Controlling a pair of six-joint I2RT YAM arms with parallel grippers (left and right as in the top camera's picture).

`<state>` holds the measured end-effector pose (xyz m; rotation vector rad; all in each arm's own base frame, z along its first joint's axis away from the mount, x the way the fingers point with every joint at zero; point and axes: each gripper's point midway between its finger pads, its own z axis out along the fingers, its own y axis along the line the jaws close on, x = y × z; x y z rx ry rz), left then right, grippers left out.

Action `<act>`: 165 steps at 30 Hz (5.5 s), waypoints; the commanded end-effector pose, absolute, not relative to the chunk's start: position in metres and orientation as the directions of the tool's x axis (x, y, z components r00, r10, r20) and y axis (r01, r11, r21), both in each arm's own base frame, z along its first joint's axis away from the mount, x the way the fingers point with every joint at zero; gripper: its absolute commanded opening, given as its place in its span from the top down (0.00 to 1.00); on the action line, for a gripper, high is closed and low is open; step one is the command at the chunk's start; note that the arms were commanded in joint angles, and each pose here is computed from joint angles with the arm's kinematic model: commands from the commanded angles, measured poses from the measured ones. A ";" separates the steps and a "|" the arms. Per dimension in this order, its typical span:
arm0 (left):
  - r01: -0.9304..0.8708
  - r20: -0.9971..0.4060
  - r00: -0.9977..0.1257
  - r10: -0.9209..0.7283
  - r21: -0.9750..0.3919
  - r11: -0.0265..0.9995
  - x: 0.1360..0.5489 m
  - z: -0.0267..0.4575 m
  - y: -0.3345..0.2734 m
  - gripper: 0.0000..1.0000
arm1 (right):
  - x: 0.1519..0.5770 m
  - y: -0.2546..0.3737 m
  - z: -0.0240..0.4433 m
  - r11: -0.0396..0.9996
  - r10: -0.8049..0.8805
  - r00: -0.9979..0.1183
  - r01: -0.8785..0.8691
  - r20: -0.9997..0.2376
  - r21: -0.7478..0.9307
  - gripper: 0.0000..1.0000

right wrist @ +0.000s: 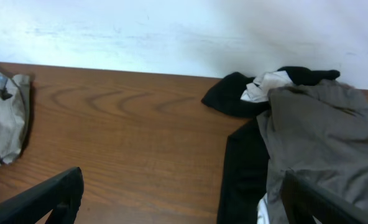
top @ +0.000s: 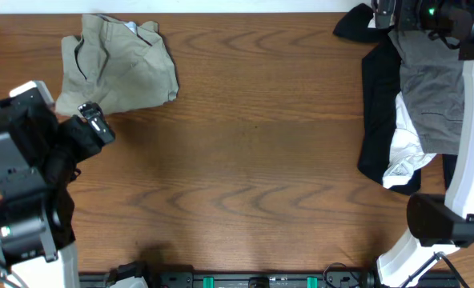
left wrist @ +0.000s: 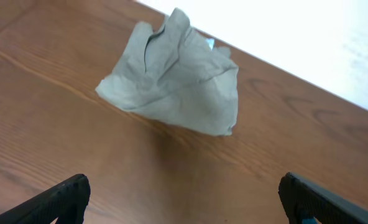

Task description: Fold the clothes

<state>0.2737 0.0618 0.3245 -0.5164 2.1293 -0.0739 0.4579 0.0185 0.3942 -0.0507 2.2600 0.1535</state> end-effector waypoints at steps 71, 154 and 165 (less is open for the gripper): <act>-0.112 -0.998 0.007 -0.058 -0.058 0.992 0.242 0.230 0.032 0.02 | 0.416 -0.003 0.430 0.998 -0.057 -0.592 -0.042 -0.804 -0.039 0.01; -0.095 -0.982 -0.176 -0.065 -0.049 0.994 0.240 0.137 0.024 0.02 | 0.398 0.039 0.309 0.969 -0.088 -0.227 -0.245 -0.970 -0.031 0.01; -0.095 -0.982 -0.176 -0.065 -0.049 0.994 0.240 0.137 0.024 0.02 | 0.322 0.039 0.184 0.971 -0.062 -0.172 -0.238 -0.983 -0.020 0.01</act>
